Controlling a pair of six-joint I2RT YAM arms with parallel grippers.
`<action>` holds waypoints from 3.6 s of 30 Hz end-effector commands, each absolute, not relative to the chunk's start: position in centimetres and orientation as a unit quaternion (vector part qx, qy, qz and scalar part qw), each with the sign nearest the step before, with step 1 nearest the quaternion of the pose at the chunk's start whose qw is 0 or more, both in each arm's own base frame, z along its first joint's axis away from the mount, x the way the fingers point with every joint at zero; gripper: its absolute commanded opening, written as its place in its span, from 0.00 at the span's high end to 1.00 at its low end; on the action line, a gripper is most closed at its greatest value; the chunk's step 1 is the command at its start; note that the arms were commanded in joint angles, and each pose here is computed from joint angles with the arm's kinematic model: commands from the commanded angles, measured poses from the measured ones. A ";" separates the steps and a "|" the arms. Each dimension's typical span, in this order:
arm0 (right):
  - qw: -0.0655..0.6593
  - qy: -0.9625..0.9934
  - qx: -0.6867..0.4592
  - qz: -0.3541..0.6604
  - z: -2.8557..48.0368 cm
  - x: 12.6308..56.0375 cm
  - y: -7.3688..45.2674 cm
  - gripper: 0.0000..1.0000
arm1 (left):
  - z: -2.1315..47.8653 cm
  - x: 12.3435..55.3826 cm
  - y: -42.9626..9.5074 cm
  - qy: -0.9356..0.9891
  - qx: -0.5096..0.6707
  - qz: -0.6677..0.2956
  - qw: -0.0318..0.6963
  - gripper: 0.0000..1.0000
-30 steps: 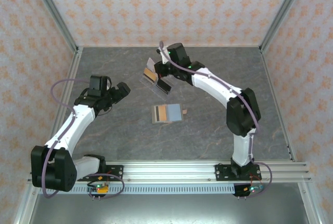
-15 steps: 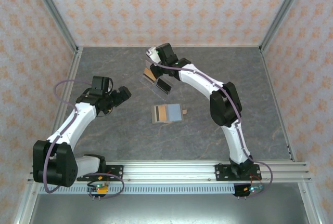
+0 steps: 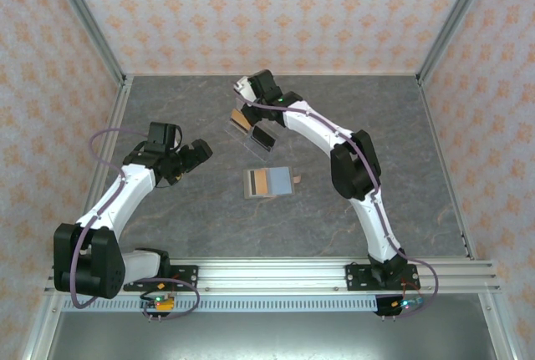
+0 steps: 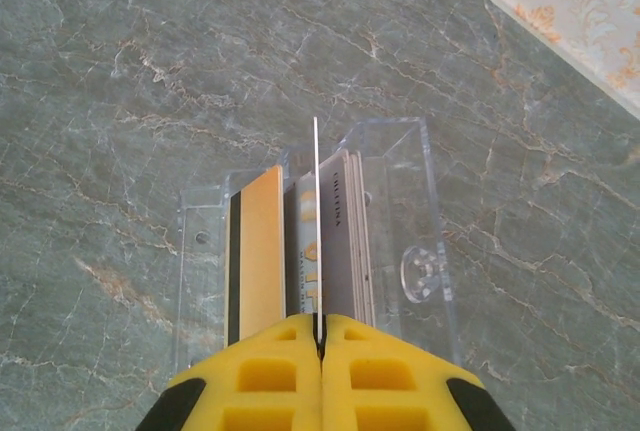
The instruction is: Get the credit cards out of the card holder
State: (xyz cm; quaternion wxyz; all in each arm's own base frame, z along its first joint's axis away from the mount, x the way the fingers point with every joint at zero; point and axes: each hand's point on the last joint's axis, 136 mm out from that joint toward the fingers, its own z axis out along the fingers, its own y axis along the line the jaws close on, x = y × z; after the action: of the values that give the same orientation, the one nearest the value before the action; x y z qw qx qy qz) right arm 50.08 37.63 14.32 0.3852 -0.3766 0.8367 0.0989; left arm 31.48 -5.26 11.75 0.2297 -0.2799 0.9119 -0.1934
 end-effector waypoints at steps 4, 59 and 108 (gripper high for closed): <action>0.383 0.839 -0.377 0.081 13.6 51.2 37.3 0.95 | 12.0 31.6 -5.2 0.912 -0.276 -0.198 0.231 0.00; 0.083 0.949 0.022 0.304 8.1 31.5 33.2 0.70 | 10.8 33.3 -11.4 0.923 -0.218 -0.252 0.193 0.00; 0.048 0.946 0.039 0.318 2.1 31.6 31.9 0.84 | 1.7 32.7 -20.2 0.950 -0.167 -0.251 0.077 0.95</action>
State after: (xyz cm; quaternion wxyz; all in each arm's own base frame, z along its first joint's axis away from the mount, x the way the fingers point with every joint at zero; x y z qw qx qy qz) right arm 31.80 32.05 2.96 0.0508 0.0395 0.9460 0.3178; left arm 33.01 -20.53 2.66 0.0754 -0.1747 0.9439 -0.2699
